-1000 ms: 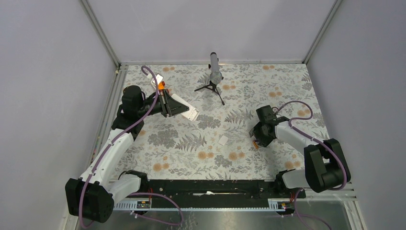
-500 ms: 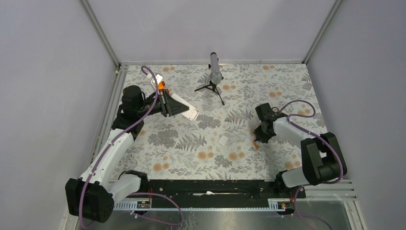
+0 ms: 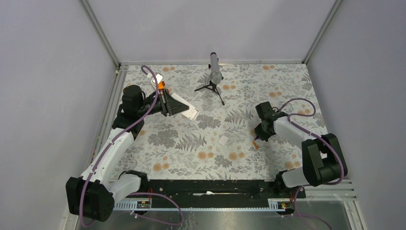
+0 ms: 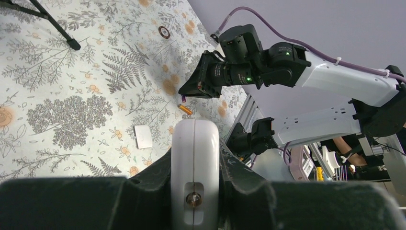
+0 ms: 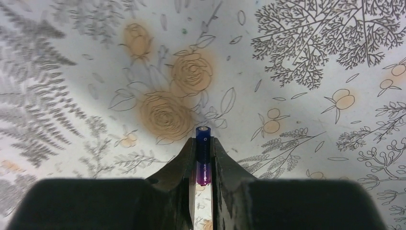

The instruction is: Load the batteries into the remote control

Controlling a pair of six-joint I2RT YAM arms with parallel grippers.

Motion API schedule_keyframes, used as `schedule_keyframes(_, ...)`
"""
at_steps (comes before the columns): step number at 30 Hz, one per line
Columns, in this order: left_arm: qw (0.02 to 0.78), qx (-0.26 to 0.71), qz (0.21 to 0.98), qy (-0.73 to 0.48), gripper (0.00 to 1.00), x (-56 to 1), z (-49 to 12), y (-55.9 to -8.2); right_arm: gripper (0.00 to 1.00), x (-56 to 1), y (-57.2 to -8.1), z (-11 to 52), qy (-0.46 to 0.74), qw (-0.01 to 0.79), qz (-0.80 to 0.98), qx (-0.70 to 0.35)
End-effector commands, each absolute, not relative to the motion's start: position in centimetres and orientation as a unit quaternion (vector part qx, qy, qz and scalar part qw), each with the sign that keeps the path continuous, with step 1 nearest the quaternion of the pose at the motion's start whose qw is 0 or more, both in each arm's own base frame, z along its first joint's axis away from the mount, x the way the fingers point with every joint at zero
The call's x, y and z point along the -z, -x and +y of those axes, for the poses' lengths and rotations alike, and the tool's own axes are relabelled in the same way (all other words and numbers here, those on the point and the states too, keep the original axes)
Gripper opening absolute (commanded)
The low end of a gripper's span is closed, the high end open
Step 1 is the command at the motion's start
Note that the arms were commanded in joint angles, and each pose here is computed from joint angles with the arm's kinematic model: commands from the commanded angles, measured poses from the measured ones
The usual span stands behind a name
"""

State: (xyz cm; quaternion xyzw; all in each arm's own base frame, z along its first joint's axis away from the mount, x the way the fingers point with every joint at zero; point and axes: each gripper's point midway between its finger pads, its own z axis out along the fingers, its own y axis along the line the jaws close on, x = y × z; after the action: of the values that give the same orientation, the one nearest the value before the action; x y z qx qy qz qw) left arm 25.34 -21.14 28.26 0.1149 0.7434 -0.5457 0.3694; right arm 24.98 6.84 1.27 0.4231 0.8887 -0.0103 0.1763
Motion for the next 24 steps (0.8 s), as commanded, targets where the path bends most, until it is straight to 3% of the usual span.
schedule_keyframes(1, 0.432, 0.553, 0.697, -0.147, 0.0, -32.1, -21.2, -25.8, 0.06, -6.4, -28.6, 7.3, -0.411, 0.261, 0.872, -0.048)
schedule_keyframes(10, 0.514, 0.576, 0.608, -0.185, 0.0, -35.4, -20.3, -24.6, 0.06, -16.5, -30.8, 12.2, -0.283, 0.392, 0.853, -0.196)
schedule_keyframes(19, 0.442, 0.615, 0.644, -0.105, 0.0, -34.0, -20.4, -25.7, 0.05, -29.9, -28.9, 22.3, -0.081, 0.509, 0.773, -0.369)
schedule_keyframes(24, 0.421, 0.67, 0.609, -0.054, 0.0, -35.1, -20.3, -24.9, 0.05, -37.1, -27.8, 26.9, -0.018, 0.541, 0.716, -0.441)
